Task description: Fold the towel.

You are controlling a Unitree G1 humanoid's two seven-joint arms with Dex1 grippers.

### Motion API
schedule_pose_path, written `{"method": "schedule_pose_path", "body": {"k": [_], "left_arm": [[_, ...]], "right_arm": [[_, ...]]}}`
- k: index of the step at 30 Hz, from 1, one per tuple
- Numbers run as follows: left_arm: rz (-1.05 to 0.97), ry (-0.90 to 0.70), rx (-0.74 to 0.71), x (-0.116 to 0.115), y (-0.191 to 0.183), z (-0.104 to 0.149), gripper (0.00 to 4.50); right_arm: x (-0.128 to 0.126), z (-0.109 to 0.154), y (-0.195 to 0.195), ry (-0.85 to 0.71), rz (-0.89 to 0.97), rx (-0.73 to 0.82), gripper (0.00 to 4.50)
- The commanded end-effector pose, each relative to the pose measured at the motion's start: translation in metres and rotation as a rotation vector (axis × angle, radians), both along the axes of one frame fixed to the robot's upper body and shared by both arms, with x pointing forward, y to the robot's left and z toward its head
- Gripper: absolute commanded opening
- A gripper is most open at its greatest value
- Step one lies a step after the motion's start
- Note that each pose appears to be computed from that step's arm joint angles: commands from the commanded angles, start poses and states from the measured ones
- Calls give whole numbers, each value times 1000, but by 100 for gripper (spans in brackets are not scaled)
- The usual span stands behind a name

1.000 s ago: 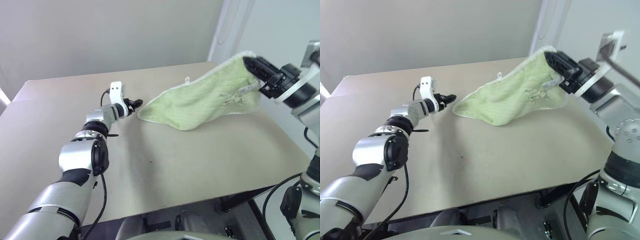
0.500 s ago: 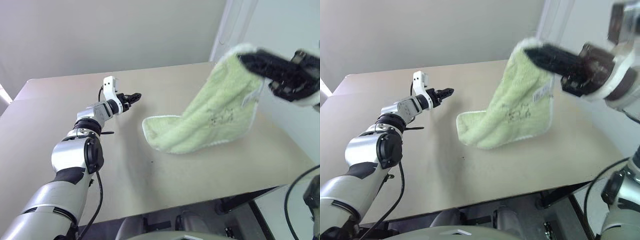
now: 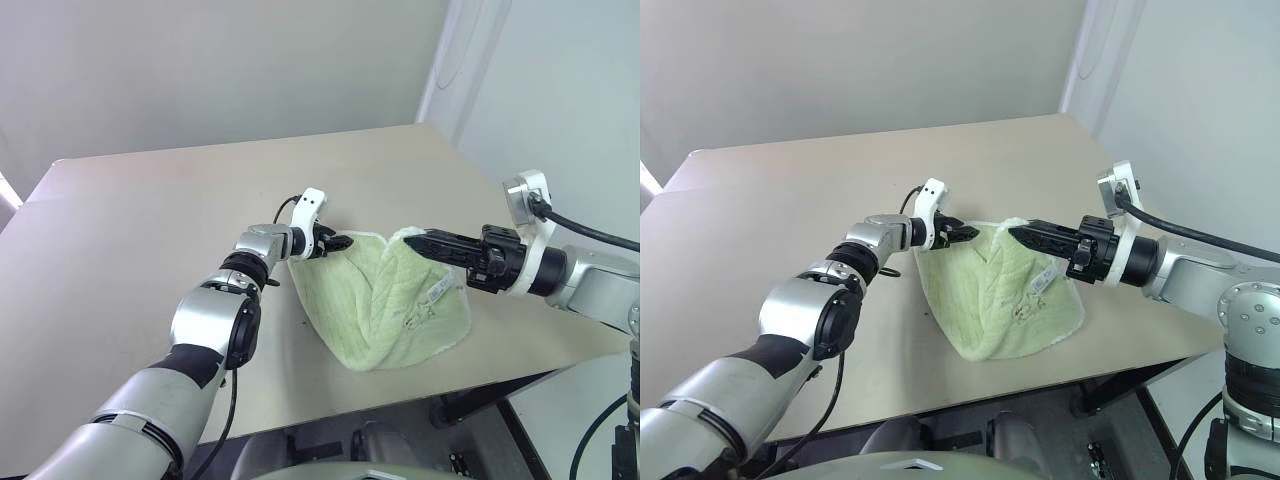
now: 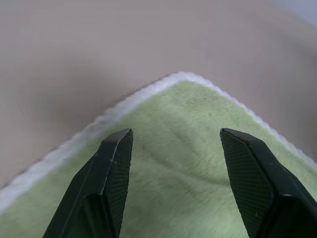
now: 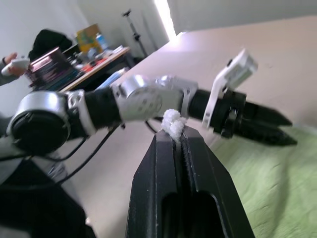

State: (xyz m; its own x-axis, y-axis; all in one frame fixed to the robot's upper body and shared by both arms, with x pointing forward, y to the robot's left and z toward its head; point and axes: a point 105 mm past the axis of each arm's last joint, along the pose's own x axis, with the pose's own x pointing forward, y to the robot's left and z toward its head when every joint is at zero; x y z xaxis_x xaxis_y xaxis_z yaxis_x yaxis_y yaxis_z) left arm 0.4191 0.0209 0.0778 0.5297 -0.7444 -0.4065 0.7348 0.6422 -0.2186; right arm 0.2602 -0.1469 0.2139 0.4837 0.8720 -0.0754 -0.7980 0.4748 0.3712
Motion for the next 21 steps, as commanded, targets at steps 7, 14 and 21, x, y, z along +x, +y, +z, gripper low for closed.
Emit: {"method": "schedule_pose_path", "body": {"k": [7, 14, 21], "left_arm": [[-84, -33, 320, -12, -13, -30, 421], [-169, 37, 559, -33, 2, -72, 446], [-93, 117, 480, -35, 6, -77, 428]], "right_arm": [[4, -6, -6, -31, -128, -11, 0], [8, -11, -11, -11, -191, 6, 0], [17, -15, -19, 1, -260, 6, 0]]}}
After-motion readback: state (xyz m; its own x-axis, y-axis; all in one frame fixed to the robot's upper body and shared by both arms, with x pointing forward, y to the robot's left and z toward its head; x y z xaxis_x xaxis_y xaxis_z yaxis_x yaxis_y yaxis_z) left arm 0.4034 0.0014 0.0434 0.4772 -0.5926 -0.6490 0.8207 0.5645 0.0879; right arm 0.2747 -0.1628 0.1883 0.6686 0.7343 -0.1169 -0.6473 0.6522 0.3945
